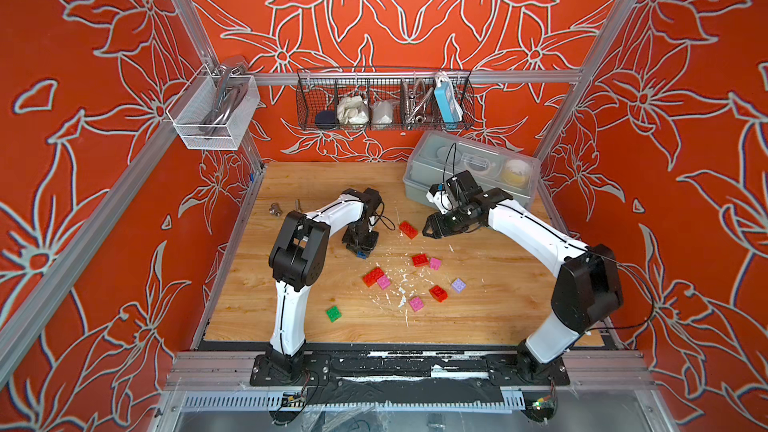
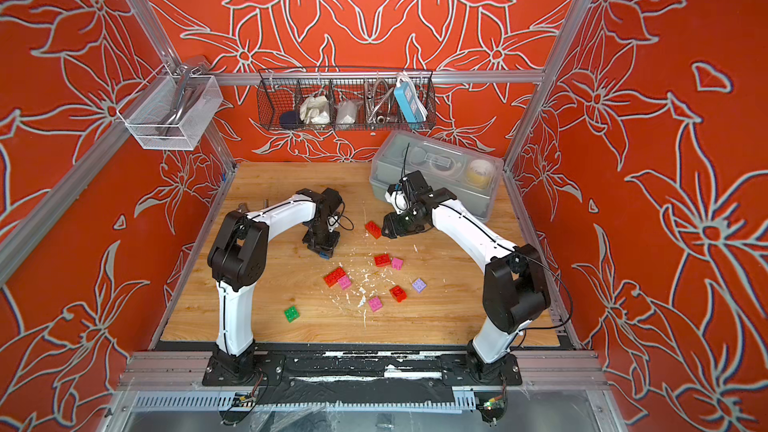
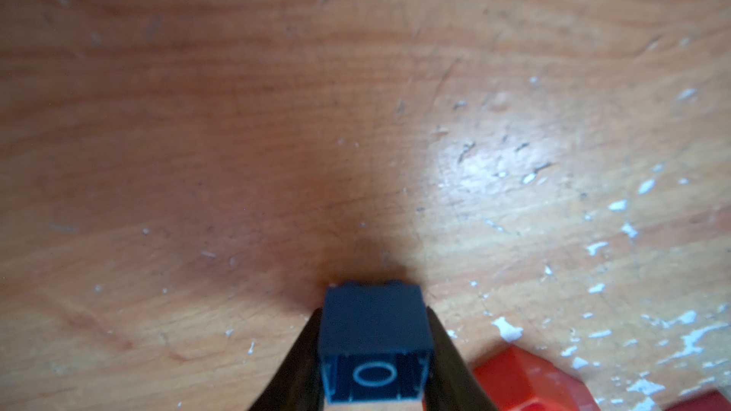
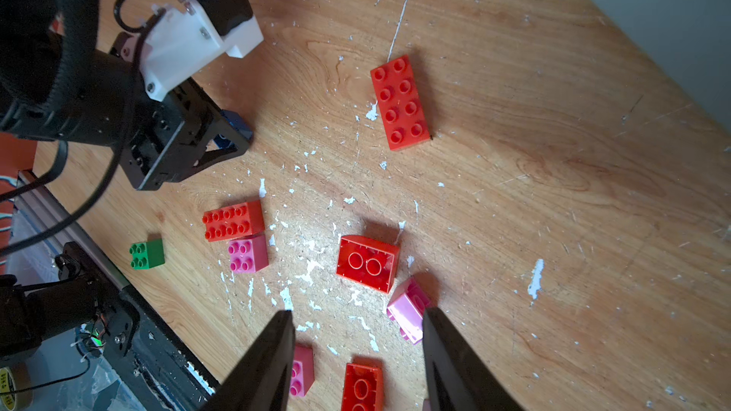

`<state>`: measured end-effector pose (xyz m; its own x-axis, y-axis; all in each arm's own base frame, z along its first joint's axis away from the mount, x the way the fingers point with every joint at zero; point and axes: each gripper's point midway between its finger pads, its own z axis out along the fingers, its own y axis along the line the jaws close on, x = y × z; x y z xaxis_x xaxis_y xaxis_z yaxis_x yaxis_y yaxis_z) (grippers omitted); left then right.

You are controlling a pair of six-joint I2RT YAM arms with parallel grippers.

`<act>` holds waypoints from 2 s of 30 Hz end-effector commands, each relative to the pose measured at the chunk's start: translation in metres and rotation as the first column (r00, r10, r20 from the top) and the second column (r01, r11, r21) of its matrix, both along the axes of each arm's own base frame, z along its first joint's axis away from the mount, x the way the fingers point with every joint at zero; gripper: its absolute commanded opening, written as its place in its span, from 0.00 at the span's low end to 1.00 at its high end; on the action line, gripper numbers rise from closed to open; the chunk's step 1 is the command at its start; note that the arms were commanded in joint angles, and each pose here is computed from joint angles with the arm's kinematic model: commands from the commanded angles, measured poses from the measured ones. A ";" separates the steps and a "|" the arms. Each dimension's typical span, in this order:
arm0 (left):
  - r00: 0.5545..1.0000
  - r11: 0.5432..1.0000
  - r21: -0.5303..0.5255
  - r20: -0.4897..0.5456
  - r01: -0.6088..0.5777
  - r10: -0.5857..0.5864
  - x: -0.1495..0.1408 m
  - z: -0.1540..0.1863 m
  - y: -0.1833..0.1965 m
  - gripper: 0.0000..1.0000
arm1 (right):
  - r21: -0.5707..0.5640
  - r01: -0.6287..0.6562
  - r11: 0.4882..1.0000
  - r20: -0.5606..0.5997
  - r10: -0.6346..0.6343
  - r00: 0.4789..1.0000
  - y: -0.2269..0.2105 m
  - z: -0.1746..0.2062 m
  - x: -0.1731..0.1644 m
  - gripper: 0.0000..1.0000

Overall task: Assemble the number 1 with lego
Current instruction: Pick up the lego brick from the center of the board, then assemble the lego brick with the lego brick.

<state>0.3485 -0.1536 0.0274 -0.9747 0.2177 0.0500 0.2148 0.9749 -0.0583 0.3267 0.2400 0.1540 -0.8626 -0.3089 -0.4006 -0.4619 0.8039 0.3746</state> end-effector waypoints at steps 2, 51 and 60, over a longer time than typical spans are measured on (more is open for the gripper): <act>0.999 0.999 -0.027 -0.040 -0.023 0.022 -0.004 0.012 -0.005 0.30 | 0.041 -0.027 0.999 0.053 0.025 0.998 0.001 0.016 -0.004 0.61; 0.981 0.172 -0.967 -0.181 -0.189 0.063 -0.027 0.324 -0.107 0.30 | 0.386 -0.722 0.574 0.723 0.298 0.623 0.075 0.205 -0.052 0.78; 0.989 0.157 -0.976 -0.145 -0.150 0.041 -0.040 0.332 -0.105 0.29 | 0.373 -0.706 0.603 0.726 0.284 0.626 0.071 0.204 -0.047 0.78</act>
<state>0.3214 -0.2595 0.3432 -0.9999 0.0139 0.0027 -0.0008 0.1354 -0.9908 0.2776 0.3125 0.3476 -0.2345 -0.1442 -0.9614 -0.9713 0.0747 0.2257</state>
